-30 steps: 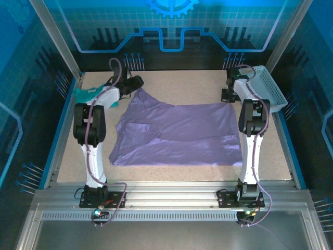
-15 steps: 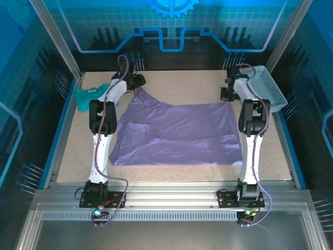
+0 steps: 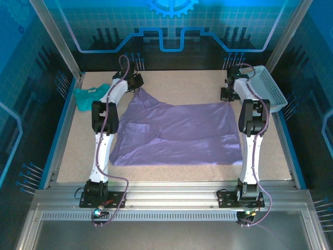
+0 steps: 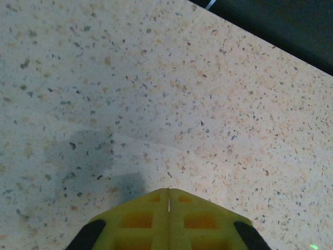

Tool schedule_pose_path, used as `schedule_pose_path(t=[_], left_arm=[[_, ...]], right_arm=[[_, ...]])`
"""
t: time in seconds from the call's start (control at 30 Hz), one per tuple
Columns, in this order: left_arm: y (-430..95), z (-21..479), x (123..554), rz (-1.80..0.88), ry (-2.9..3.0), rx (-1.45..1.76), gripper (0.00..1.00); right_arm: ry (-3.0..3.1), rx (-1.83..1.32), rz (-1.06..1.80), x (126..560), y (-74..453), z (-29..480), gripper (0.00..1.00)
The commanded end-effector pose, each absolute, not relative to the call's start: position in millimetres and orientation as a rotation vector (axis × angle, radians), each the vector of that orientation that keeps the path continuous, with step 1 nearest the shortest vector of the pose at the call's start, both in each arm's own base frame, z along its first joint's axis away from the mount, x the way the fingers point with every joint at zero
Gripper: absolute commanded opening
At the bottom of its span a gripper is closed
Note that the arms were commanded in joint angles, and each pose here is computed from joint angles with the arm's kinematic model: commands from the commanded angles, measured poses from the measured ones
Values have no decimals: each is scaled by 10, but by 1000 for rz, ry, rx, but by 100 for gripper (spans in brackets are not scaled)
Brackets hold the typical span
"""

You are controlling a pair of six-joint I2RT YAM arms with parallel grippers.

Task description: Fold the inside-out t-shirt

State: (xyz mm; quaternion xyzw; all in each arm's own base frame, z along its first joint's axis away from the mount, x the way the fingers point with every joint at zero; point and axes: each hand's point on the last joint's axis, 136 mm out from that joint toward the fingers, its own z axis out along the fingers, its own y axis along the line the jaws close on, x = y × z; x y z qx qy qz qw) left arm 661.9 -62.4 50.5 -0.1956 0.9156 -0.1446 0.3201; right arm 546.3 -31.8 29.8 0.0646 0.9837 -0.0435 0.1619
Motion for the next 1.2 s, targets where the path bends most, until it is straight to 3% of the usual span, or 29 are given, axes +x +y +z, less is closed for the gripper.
schedule_pose_path(t=[0.0, 0.37, 0.57, 0.83, 1.17], left_arm=[[-545, 663, 6642, -386, 2388, -514, 0], [-569, 1572, 6317, -446, 2271, -478, 0], [-550, 1976, 5700, -528, 2200, -508, 0], [-476, 2150, 4809, -730, 2166, -628, 0], [-502, 2361, 3909, -813, 2175, -672, 0]], right_arm=[[2766, 162, -116, 5551, -303, 446, 0], [2666, 105, -62, 5575, -231, 875, 0], [2605, 48, -71, 5358, -220, 1097, 0], [2572, 114, -169, 4799, -395, 1267, 0], [2642, 280, -170, 4094, -441, 1152, 0]])
